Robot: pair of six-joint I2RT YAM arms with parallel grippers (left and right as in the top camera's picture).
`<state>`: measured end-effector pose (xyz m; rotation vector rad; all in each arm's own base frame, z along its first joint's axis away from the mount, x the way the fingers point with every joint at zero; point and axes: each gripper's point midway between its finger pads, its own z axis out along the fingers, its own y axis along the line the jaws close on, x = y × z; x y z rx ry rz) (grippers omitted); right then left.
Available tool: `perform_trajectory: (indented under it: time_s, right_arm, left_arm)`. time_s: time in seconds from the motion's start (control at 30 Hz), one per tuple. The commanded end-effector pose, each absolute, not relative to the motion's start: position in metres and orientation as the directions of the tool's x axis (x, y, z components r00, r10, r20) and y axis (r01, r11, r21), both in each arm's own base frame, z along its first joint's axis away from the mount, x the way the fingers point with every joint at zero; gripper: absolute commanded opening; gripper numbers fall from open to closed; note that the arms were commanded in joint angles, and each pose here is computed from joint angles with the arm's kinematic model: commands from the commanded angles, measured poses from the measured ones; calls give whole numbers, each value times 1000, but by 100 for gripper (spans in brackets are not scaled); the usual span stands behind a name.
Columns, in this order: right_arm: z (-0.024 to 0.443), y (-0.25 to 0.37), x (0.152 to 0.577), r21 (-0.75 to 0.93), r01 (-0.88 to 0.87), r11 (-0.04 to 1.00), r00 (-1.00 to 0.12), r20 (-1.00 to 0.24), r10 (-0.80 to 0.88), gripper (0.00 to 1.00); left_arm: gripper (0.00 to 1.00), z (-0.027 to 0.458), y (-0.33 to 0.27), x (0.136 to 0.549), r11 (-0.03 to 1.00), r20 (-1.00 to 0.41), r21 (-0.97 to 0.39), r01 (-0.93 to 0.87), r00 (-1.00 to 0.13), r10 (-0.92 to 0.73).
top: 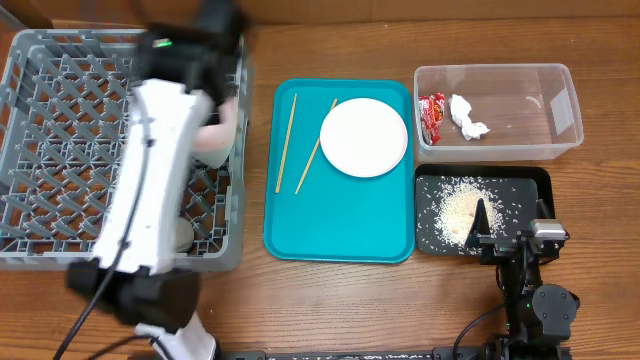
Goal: Sort waste into correct bins and load items into the dishwasher
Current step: 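Carry the pink bowl to the rack and set it beside the grey bowl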
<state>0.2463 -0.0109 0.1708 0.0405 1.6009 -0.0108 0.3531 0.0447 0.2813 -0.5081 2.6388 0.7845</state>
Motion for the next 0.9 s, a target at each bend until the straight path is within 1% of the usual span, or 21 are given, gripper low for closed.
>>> perform_trajectory:
  time_s: [0.0, 0.07, 0.17, 0.23, 0.33, 0.4, 0.47, 0.53, 0.63, 0.77, 0.87]
  right_arm:
    - [170, -11, 246, 18, 34, 999, -20, -1000, 18, 100]
    - [170, -11, 246, 18, 34, 999, -20, -1000, 18, 100]
    - [170, -11, 246, 18, 34, 999, -20, -1000, 18, 100]
    - [170, -11, 246, 18, 34, 999, -20, -1000, 18, 100]
    - [170, -11, 246, 18, 34, 999, -20, -1000, 18, 100]
    - [170, -11, 246, 18, 34, 999, -20, -1000, 18, 100]
    - [170, -11, 246, 18, 34, 999, -20, -1000, 18, 100]
    - [170, -11, 246, 18, 34, 999, -20, -1000, 18, 100]
    - [170, -11, 246, 18, 34, 999, -20, -1000, 18, 100]
    - [170, -11, 246, 18, 34, 999, -20, -1000, 18, 100]
    - [170, -11, 246, 18, 34, 999, -20, -1000, 18, 100]
  left_arm:
    - [4, 290, 105, 327, 614, -476, 538, -578, -809, -344]
    - [4, 283, 132, 321, 526, -493, 563, -637, -770, -405]
    - [4, 275, 151, 325, 454, -509, 601, -658, -753, -418]
    - [4, 277, 157, 330, 389, -553, 619, -682, -731, -400]
    - [4, 287, 155, 341, 315, -612, 654, -688, -726, -315]
    - [4, 289, 147, 348, 305, -642, 643, -703, -712, -286]
    - [4, 285, 138, 357, 317, -661, 624, -714, -699, -273]
    - [4, 278, 131, 364, 327, -648, 640, -695, -717, -255]
    - [4, 269, 128, 374, 305, -634, 680, -667, -744, -214]
    - [4, 242, 121, 388, 315, -593, 712, -627, -778, -207]
    - [4, 223, 115, 401, 296, -553, 764, -574, -818, -160]
